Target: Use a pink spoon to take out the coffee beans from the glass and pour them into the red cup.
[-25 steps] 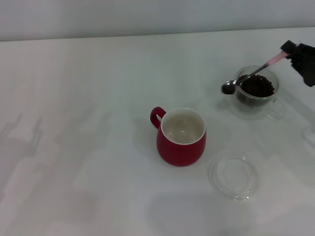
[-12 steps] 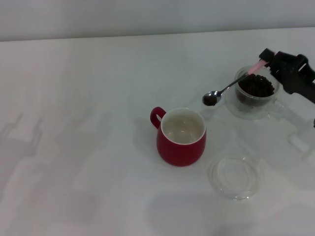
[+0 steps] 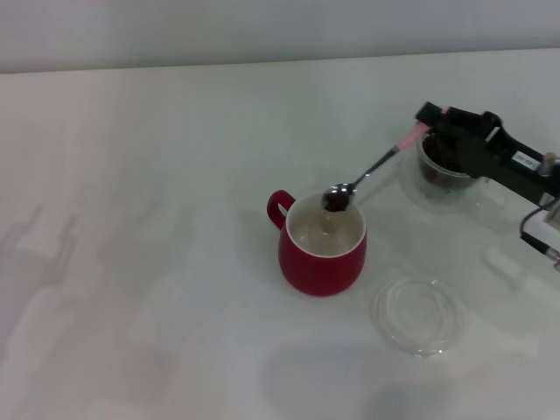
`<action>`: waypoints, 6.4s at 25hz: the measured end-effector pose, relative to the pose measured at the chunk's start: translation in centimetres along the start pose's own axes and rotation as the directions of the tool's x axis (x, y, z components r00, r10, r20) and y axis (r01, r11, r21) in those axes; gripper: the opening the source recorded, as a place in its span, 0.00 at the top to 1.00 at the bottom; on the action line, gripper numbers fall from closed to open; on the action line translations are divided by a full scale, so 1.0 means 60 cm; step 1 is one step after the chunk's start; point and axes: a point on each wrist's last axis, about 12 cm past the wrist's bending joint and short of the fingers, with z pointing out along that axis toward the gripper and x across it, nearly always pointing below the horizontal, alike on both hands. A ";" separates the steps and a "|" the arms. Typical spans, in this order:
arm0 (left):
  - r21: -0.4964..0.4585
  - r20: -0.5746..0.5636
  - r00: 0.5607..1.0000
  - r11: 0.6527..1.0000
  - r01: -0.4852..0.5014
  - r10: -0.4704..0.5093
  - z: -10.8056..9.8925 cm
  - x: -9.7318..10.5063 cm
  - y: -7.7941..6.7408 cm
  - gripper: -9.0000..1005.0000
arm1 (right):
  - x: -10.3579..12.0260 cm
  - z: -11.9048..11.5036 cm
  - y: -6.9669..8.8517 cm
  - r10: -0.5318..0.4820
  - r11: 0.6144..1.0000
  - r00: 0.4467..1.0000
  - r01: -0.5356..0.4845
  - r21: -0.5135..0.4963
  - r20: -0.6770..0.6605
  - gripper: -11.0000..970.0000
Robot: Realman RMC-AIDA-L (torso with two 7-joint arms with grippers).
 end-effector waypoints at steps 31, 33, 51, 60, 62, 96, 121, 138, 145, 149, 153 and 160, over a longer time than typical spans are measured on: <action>0.015 -0.015 1.000 1.000 0.001 0.000 -0.003 0.002 -0.002 0.52 | 0.013 0.016 0.048 -0.606 0.770 0.796 0.584 -0.255 -0.006 0.83; 0.015 -0.015 1.000 1.000 0.001 0.000 -0.003 0.002 -0.002 0.52 | 0.014 0.016 0.047 -0.588 0.783 0.809 0.567 -0.254 -0.007 0.83; 0.006 -0.014 1.000 1.000 -0.006 0.006 -0.003 0.002 0.001 0.52 | -0.016 -0.094 0.033 -0.347 0.919 0.932 0.360 -0.162 0.099 0.83; 0.005 -0.011 1.000 1.000 -0.010 0.010 0.001 0.001 0.004 0.52 | 0.009 -0.153 0.011 -0.371 0.924 0.927 0.374 -0.079 0.057 0.83; 0.007 -0.009 1.000 1.000 -0.011 0.011 0.003 0.000 0.005 0.52 | 0.015 -0.158 0.006 -0.373 0.925 0.927 0.375 -0.060 0.041 0.83; 0.017 -0.021 1.000 1.000 -0.019 0.020 0.031 0.002 0.009 0.52 | 0.043 -0.171 -0.034 -0.267 0.955 0.954 0.282 0.096 -0.139 0.83; 0.019 -0.045 0.999 0.999 -0.027 0.027 0.048 0.006 0.013 0.53 | 0.047 -0.158 -0.045 -0.245 0.954 0.959 0.265 0.142 -0.140 0.83; 0.007 -0.046 0.998 0.999 -0.044 0.044 0.048 0.004 0.021 0.53 | 0.009 -0.178 -0.046 -0.282 0.938 0.959 0.281 0.200 -0.027 0.79; -0.015 -0.043 0.997 0.998 -0.064 0.063 0.044 0.001 0.032 0.53 | -0.034 -0.218 -0.042 -0.356 0.912 0.925 0.313 0.264 0.135 0.79; -0.048 -0.030 0.997 0.997 -0.066 0.064 0.042 -0.002 0.038 0.53 | -0.057 -0.242 -0.038 -0.440 0.875 0.875 0.368 0.316 0.200 0.79; -0.080 -0.018 0.998 0.995 -0.065 0.063 0.041 -0.004 0.043 0.53 | -0.073 -0.258 -0.035 -0.526 0.827 0.818 0.429 0.364 0.230 0.79; -0.169 0.014 0.998 0.984 -0.055 0.059 0.030 -0.010 0.054 0.53 | -0.092 -0.291 -0.036 -0.707 0.675 0.659 0.521 0.523 0.256 0.79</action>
